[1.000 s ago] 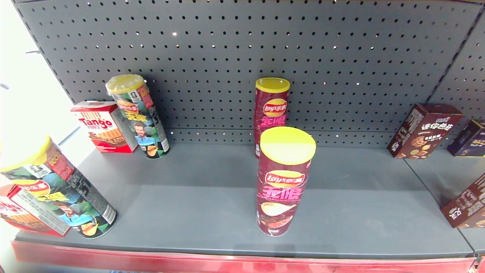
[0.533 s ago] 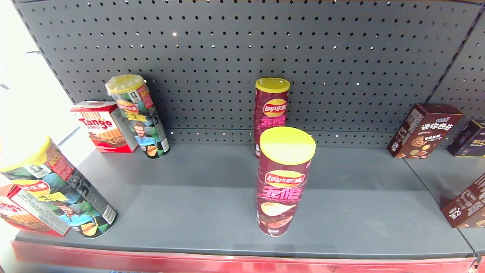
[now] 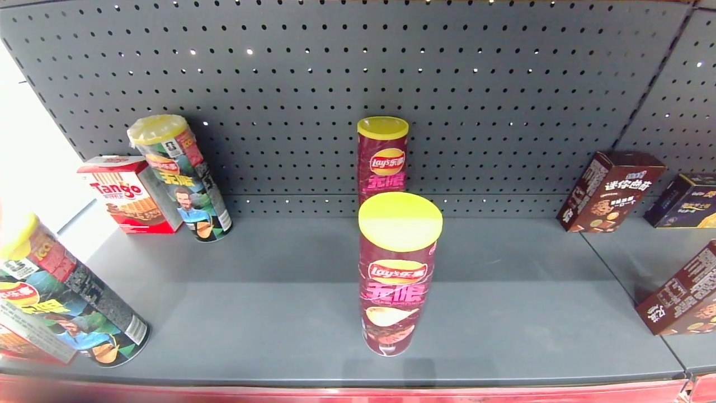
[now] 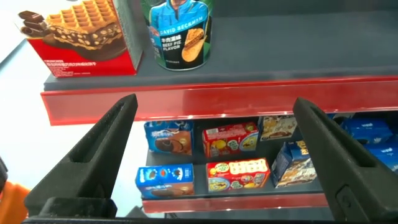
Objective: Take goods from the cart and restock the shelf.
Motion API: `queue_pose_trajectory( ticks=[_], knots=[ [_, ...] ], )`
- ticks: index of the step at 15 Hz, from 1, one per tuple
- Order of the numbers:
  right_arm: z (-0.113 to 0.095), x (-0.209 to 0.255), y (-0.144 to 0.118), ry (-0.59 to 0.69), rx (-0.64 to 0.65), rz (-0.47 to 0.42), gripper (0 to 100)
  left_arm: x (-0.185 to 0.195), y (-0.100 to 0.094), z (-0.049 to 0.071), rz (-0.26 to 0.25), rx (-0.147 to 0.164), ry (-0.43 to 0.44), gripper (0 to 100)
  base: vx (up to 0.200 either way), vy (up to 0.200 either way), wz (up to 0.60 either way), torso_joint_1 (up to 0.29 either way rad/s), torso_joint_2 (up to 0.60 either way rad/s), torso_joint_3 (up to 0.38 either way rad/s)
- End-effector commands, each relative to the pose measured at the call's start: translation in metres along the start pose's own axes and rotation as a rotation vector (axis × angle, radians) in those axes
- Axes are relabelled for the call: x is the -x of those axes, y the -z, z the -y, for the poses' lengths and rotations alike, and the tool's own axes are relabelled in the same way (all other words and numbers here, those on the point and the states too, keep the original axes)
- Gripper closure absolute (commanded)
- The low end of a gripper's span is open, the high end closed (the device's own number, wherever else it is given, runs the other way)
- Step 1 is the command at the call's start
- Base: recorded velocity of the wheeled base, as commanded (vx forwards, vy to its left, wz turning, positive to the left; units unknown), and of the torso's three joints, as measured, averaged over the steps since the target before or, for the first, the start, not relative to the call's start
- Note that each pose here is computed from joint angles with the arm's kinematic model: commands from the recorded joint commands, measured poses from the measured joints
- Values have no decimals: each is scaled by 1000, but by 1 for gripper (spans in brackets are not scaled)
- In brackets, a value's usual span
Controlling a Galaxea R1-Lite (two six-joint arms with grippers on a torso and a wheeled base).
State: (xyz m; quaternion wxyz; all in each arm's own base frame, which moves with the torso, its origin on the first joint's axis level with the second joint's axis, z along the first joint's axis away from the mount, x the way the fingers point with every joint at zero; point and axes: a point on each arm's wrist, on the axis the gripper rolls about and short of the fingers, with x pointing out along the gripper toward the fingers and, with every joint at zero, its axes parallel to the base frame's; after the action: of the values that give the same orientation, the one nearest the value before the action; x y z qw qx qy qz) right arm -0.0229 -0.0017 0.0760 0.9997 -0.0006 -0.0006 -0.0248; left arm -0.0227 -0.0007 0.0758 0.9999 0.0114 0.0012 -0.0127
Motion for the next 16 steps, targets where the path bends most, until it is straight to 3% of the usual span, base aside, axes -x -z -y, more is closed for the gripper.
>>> queue_pose_trajectory(
  ticks=[1,16],
  knots=[
    [0,0,0,0,0,0,0,0,0,0,-2,-2,1,0,0,0,0,0,0,0],
    [0,0,0,0,0,0,0,0,0,0,-2,7,-2,0,0,0,0,0,0,0]
  ],
)
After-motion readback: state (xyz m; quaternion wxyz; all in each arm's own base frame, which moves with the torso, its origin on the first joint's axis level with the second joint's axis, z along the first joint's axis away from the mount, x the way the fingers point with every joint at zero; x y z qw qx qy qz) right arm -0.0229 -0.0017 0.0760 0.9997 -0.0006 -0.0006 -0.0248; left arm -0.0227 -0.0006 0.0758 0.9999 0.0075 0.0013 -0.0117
